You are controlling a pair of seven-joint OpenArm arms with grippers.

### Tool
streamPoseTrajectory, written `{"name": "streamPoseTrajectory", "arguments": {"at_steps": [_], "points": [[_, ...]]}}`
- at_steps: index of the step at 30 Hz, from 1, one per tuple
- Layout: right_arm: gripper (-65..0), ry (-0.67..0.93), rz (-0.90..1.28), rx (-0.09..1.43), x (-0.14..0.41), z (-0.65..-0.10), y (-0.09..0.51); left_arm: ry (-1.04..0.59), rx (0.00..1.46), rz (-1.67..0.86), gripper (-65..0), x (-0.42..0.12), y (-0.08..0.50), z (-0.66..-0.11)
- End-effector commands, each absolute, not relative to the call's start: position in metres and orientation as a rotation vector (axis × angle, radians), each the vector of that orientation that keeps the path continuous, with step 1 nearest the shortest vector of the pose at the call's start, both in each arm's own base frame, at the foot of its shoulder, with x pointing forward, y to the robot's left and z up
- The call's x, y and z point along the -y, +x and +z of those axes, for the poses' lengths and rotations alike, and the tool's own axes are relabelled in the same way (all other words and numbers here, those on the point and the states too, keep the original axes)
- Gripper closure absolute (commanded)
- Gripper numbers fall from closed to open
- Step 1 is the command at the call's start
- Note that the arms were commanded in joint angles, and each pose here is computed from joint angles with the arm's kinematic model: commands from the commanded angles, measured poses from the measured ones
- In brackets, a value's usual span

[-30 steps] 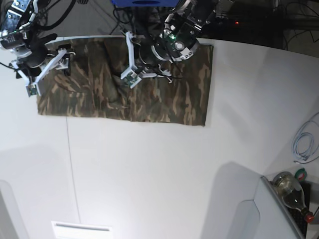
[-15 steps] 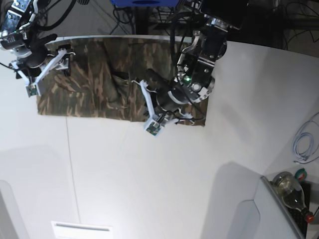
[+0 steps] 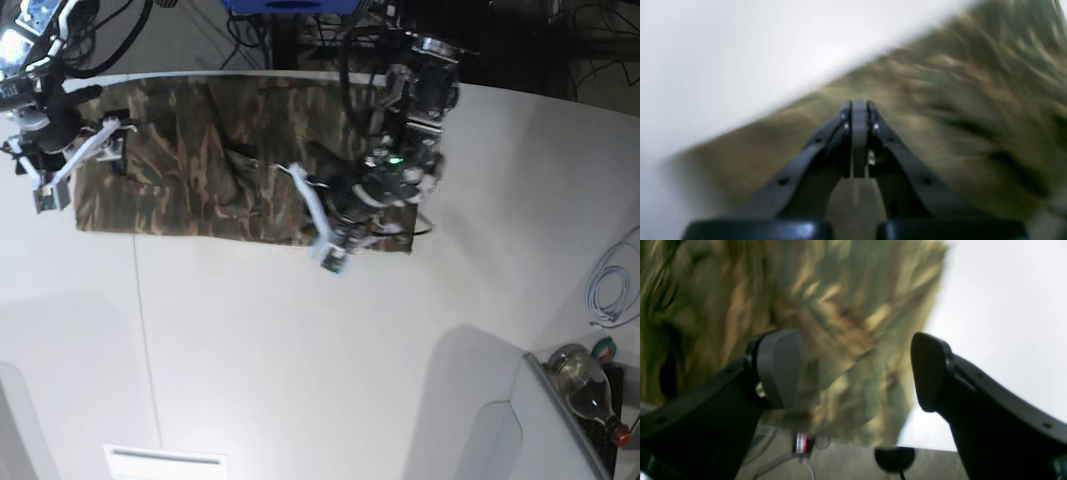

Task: Layout the t-shirt on the table in an organized manner, then fold the t-shirt properly
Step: 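Fold the hem end over toward the right gripper with the left gripper, then grasp the folded strip ends with both grippers and push them together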

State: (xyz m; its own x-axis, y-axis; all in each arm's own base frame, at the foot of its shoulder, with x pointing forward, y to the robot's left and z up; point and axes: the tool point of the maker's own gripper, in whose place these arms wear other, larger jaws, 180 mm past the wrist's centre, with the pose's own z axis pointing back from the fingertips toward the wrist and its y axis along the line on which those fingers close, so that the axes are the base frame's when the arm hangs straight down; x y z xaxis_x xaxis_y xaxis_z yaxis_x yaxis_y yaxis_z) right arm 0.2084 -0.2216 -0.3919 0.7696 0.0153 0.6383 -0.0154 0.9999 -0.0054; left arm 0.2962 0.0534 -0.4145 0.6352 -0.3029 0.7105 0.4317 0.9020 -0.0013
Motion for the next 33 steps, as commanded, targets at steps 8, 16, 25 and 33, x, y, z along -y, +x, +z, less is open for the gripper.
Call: {"name": "streamPoseTrajectory", "arguments": {"at_steps": [8, 16, 25, 33], "points": [[-61.1, 0.221, -0.246, 0.727, 0.276, -0.39, 0.214, 0.014, 0.84, -0.199, 0.0, -0.254, 0.263, -0.403], [-61.2, 0.411, -0.374, 0.608, 0.311, -0.439, 0.211, -0.088, 0.894, -0.076, 0.0, -0.28, 0.237, -0.449], [-61.2, 0.539, -0.256, 0.36, 0.254, -0.489, 0.191, -0.269, 0.872, -0.155, 0.0, -0.202, 0.237, -0.481], [-61.1, 0.593, -0.147, 0.266, 0.208, -0.503, 0.175, -0.384, 0.85, -0.19, 0.0, -0.142, 0.243, -0.493]]}}
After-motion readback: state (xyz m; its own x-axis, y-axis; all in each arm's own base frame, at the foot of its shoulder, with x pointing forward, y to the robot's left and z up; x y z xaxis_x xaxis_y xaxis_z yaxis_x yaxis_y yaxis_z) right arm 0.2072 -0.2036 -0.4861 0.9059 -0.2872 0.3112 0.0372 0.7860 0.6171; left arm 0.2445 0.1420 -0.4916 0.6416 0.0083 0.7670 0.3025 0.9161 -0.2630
